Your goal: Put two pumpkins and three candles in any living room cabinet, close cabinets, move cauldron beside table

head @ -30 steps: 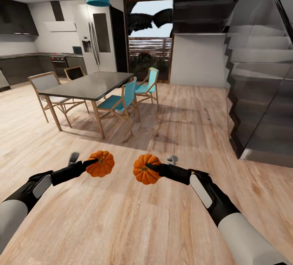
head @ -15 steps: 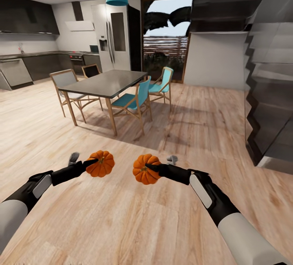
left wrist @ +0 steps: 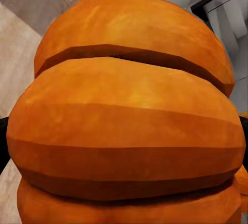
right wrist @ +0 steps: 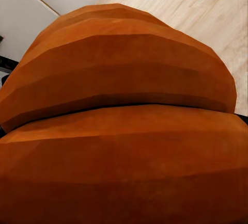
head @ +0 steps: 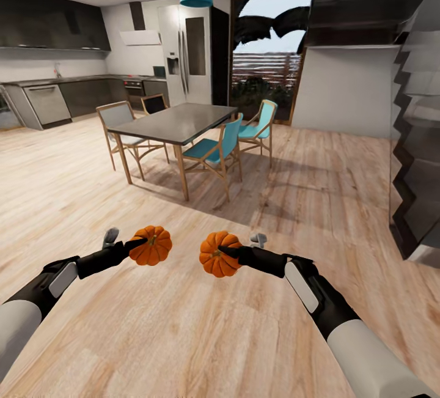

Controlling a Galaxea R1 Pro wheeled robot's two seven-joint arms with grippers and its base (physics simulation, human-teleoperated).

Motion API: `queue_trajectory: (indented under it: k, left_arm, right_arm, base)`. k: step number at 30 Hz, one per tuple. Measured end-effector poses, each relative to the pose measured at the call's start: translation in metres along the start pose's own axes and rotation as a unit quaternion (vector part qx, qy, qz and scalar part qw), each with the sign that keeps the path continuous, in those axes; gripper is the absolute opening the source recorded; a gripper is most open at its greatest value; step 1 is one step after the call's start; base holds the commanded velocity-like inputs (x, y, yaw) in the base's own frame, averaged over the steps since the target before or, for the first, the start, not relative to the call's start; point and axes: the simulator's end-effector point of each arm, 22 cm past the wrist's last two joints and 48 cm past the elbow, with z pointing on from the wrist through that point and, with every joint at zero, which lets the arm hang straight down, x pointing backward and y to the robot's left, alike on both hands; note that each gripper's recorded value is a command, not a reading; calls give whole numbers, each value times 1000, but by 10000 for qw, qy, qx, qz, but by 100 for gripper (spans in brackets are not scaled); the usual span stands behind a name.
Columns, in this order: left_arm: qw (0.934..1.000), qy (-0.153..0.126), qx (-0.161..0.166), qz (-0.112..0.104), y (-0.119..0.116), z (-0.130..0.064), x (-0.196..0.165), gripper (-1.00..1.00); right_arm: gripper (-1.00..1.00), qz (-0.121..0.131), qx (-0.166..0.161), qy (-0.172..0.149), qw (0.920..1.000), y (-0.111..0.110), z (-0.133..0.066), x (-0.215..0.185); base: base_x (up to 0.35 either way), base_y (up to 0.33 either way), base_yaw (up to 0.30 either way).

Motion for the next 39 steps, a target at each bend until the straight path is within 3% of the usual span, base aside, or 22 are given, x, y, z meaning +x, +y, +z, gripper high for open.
queue_trajectory:
  k: [18, 22, 27, 39]
  left_arm:
    - [10000, 21, -15, -23, 3, 1, 2, -100]
    - [10000, 27, -16, -26, 4, 1, 3, -100]
    - [10000, 28, -21, -22, 4, 1, 3, -100]
    - [10000, 12, -70, 2, 8, -4, -1, -100]
  right_arm:
    - [-100, 26, 9, 17, 10000, -3, 1, 3]
    - [-100, -64, 131, -57, 9999, -8, 2, 0]
    - [-100, -223, 277, 86, 9993, -5, 14, 13]
    - [-100, -203, 316, 136, 9992, -8, 16, 19]
  base:
    - [0, 0, 112]
    - [0, 0, 260]
    - [0, 0, 287]
    - [0, 0, 288]
